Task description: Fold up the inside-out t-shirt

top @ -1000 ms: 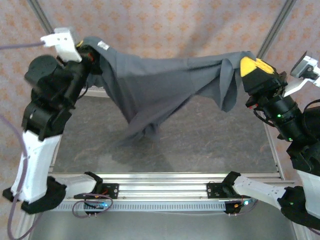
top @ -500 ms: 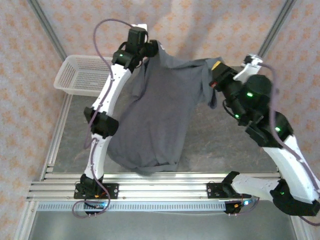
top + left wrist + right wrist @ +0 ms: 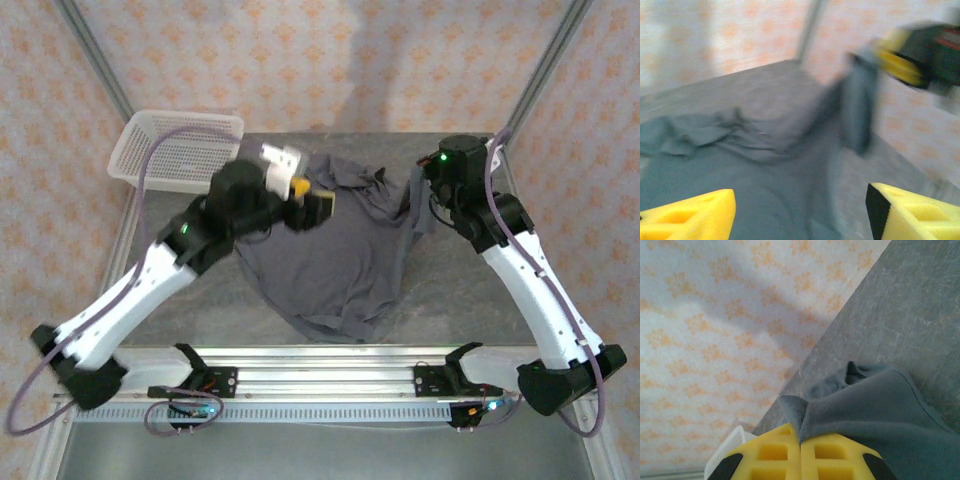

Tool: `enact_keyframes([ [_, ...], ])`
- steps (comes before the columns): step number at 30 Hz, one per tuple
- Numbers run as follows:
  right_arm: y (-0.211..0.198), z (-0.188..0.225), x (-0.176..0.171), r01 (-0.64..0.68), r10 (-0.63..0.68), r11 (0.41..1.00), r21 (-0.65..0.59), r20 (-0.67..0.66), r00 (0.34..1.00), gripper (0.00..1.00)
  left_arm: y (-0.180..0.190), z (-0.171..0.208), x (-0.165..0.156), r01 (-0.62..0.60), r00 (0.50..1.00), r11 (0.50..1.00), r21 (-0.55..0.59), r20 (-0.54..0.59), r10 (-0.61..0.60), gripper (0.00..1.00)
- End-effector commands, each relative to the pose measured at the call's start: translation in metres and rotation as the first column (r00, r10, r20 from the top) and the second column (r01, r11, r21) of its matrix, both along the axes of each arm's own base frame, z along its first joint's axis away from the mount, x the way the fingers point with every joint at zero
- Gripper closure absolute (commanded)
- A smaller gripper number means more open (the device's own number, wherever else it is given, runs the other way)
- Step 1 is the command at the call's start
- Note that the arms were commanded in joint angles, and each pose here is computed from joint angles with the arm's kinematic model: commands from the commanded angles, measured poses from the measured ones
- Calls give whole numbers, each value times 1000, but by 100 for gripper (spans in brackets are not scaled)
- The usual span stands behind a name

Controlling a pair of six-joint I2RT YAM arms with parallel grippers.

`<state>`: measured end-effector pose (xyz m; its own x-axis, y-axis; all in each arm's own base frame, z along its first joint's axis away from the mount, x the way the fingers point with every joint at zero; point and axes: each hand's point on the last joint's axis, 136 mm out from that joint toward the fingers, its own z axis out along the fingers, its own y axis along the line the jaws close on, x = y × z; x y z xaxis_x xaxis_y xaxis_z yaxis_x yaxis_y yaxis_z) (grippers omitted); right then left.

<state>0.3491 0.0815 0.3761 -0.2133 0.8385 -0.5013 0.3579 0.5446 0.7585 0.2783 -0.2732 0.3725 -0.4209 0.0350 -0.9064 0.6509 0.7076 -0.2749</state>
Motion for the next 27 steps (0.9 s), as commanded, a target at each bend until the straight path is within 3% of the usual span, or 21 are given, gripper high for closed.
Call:
enact_keyframes([
  [1,-6,23,3,17,-19,999,36,47,999,100,-33,-101,-20,75,995,984,164,-82,-62,34],
  [5,-5,25,5,-29,31,999,-45,35,999,100,-64,-166,-68,152,977,944,294,-188,-99,39],
  [10,-7,13,6,-68,64,984,-162,-27,998,100,-95,-232,-104,171,959,900,400,-278,-58,43],
  [17,2,1,4,-137,128,974,-178,-59,990,100,-117,-311,-113,157,932,817,554,-357,63,44],
  [20,3,-4,2,-149,139,973,-175,-70,988,100,-122,-332,-109,132,930,820,557,-357,93,48],
  [21,2,-6,1,-150,138,972,-180,-74,988,100,-120,-335,-105,109,934,812,573,-339,114,52],
  [25,-13,-6,-4,-93,77,968,-233,-80,994,100,-95,-322,-89,-17,952,778,628,-227,204,90],
  [27,-33,2,-9,-17,1,960,-280,-56,998,100,-74,-301,-82,-77,959,773,630,-165,230,97],
])
